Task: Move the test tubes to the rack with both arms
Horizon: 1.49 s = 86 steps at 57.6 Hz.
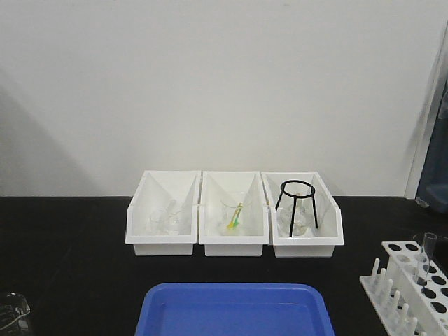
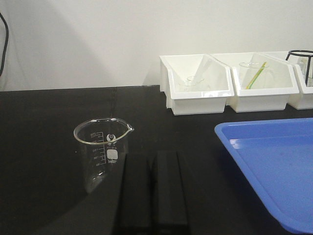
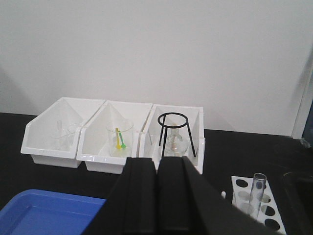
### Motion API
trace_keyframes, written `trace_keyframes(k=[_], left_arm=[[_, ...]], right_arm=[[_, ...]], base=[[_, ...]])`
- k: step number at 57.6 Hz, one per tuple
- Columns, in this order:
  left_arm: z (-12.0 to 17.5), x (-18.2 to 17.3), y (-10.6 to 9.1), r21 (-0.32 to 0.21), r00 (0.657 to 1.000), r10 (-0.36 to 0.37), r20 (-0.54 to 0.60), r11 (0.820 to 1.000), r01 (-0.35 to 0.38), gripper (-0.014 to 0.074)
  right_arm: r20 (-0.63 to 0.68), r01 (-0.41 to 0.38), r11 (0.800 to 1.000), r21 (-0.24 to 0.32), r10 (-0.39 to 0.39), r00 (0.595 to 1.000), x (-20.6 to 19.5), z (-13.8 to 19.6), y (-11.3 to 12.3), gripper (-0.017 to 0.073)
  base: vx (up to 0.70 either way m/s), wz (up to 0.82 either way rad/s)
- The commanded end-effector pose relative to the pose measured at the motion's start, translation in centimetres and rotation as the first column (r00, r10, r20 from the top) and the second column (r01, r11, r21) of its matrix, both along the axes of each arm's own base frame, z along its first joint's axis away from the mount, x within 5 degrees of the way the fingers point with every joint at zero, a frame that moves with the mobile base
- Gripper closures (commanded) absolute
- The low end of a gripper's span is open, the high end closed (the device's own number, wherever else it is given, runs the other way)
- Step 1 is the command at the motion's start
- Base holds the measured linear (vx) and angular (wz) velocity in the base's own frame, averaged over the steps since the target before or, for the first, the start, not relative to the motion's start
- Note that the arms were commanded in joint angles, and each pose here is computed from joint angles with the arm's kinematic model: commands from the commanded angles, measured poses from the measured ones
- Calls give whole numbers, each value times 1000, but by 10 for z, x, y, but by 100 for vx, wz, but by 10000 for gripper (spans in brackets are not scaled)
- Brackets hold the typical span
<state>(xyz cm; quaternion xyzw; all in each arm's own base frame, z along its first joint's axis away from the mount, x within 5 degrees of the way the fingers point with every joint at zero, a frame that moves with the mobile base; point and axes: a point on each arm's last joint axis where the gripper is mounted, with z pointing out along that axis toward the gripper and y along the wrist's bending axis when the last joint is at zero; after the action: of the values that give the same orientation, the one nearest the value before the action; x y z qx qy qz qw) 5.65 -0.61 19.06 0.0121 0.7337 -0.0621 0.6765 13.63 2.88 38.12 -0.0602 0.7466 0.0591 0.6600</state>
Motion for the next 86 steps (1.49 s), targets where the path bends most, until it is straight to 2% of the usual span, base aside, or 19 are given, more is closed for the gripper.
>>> trace_keyframes(k=[1, 9, 16, 22, 28, 34, 37, 43, 45, 47, 52, 63, 71, 86], left_arm=[[-2, 1, 0, -13, 999, 1, 50, 1000, 0, 608], [-2, 1, 0, -13, 999, 1, 50, 1000, 0, 608], [-2, 1, 0, -13, 999, 1, 50, 1000, 0, 608], [-2, 1, 0, -13, 999, 1, 50, 1000, 0, 608], [-2, 1, 0, -13, 999, 1, 50, 1000, 0, 608], [-2, 1, 0, -13, 999, 1, 50, 1000, 0, 608], [-2, 1, 0, -13, 999, 1, 50, 1000, 0, 608], [-2, 1, 0, -13, 999, 1, 50, 1000, 0, 608], [-2, 1, 0, -13, 999, 1, 50, 1000, 0, 608], [-2, 1, 0, -13, 999, 1, 50, 1000, 0, 608], [-2, 1, 0, -13, 999, 1, 50, 1000, 0, 608], [-2, 1, 0, -13, 999, 1, 50, 1000, 0, 608], [-2, 1, 0, -13, 999, 1, 49, 1000, 0, 608], [-2, 1, 0, -13, 999, 1, 49, 1000, 0, 608]], right_arm=[[102, -22, 1000, 1, 22, 995, -2, 17, 1, 567], [102, -21, 1000, -15, 22, 995, -2, 16, 1, 567], [62, -22, 996, -90, 27, 998, -2, 9, 1, 567], [14, -62, 991, -123, 64, 998, -4, -16, 3, 567], [-5, -93, 991, -99, 93, 996, -12, -52, 4, 567], [32, -101, 993, -59, 103, 994, -26, -87, 1, 567], [63, -77, 997, -27, 79, 995, -32, -104, -3, 567], [104, 50, 994, 94, -60, 993, -45, -136, -18, 567], [129, 81, 991, 111, -95, 987, -49, -143, -21, 567], [146, 112, 987, 113, -128, 981, -54, -152, -25, 567], [180, 157, 985, 77, -169, 969, -66, -175, -28, 567], [159, 185, 983, -13, -180, 971, -80, -184, -30, 567], [152, 181, 984, 7, -180, 972, -80, -184, -30, 567], [151, 181, 983, 6, -180, 972, -80, -184, -30, 567]], base=[[0, 0], [0, 0], [0, 0], [0, 0], [0, 0], [0, 0], [0, 0], [0, 0], [0, 0], [0, 0], [0, 0], [0, 0], [0, 0], [0, 0]])
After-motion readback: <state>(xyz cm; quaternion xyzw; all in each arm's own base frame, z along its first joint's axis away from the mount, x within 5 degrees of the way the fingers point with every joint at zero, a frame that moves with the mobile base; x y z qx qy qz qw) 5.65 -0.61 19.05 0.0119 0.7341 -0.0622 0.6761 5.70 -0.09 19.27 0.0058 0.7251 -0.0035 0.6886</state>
